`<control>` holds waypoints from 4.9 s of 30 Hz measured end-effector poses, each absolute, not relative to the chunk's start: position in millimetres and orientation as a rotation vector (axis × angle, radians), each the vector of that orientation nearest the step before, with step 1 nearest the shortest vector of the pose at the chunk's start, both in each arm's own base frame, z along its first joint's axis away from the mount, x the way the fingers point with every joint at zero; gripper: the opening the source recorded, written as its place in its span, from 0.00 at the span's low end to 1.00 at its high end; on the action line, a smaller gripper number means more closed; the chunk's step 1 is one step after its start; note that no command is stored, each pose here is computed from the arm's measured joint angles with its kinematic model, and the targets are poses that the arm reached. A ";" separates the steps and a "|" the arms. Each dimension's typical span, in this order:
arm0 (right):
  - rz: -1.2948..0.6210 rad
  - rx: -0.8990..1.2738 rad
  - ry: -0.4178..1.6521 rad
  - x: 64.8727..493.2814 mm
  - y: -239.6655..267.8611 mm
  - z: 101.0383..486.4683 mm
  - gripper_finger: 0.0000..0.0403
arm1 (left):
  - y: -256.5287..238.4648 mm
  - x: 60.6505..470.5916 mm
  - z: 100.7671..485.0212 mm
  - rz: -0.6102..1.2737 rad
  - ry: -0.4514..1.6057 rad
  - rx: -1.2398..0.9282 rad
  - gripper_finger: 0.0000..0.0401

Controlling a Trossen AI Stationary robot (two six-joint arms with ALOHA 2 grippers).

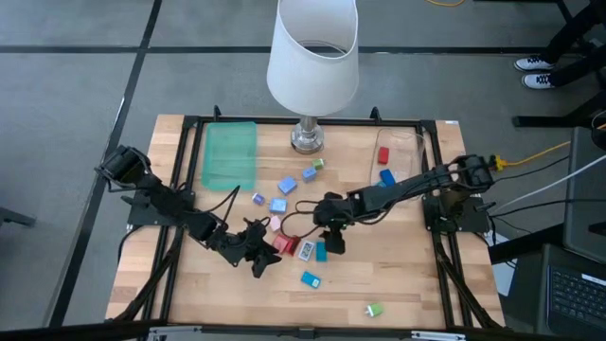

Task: Pick & Place Office items
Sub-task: Put the light blue timer cover into the transparent bin, then put the light blue digital timer into the transparent bin

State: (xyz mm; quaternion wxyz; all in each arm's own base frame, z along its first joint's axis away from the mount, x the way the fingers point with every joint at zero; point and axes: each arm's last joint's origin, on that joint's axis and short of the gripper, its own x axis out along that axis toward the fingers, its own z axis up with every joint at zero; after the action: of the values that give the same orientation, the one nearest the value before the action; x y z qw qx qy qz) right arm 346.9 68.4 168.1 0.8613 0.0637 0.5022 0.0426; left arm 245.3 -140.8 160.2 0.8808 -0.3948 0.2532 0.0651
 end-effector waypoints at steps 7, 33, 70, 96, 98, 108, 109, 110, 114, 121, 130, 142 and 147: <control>0.083 0.206 1.131 357.2 71.9 147.7 0.50 | -141.5 244.9 159.6 0.108 0.550 -0.792 0.42; 0.061 0.241 1.206 357.4 82.5 125.7 0.50 | -141.6 244.8 159.6 0.092 0.554 -0.760 0.42; -0.137 0.291 0.860 379.2 8.2 262.8 0.03 | -128.2 260.3 173.4 0.046 0.401 -0.731 0.42; -0.977 0.508 1.223 142.2 -61.0 259.2 0.13 | -125.7 262.1 173.1 -0.012 0.428 -0.666 0.42; -0.995 0.538 1.229 140.1 -61.1 250.0 0.18 | -125.5 262.1 173.1 -0.005 0.424 -0.664 0.42; -0.869 0.666 1.119 152.2 -66.0 244.5 0.46 | -124.7 262.3 173.1 0.018 0.416 -0.687 0.42; -0.825 0.685 1.062 157.9 -67.2 251.1 0.48 | -124.7 262.3 173.1 0.019 0.415 -0.686 0.42; -0.773 0.709 1.001 164.1 -67.9 257.8 0.48 | -124.7 262.3 173.1 0.018 0.415 -0.684 0.42; -0.496 0.806 0.702 194.2 -61.3 294.7 0.49 | -124.6 262.3 173.1 0.020 0.414 -0.682 0.42; -0.247 0.810 0.622 241.4 5.6 321.2 0.48 | -124.6 262.4 173.0 0.020 0.417 -0.671 0.42; -0.002 0.860 0.785 310.8 105.7 259.3 0.48 | -125.2 262.0 172.4 -0.001 0.432 -0.652 0.42; 0.035 0.672 1.039 369.4 218.7 215.9 0.48 | -133.9 243.4 164.4 -0.008 0.608 -0.536 0.42; -0.063 0.491 1.175 394.0 238.7 204.8 0.48 | -136.2 235.6 171.5 -0.045 0.631 -0.514 0.42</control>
State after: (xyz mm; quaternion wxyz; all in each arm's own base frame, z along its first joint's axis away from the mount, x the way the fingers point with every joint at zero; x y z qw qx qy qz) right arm 394.0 238.7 204.8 0.8034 0.2294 0.5487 -0.0295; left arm 235.6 -136.2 171.5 0.9182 -0.2497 0.3066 -0.0220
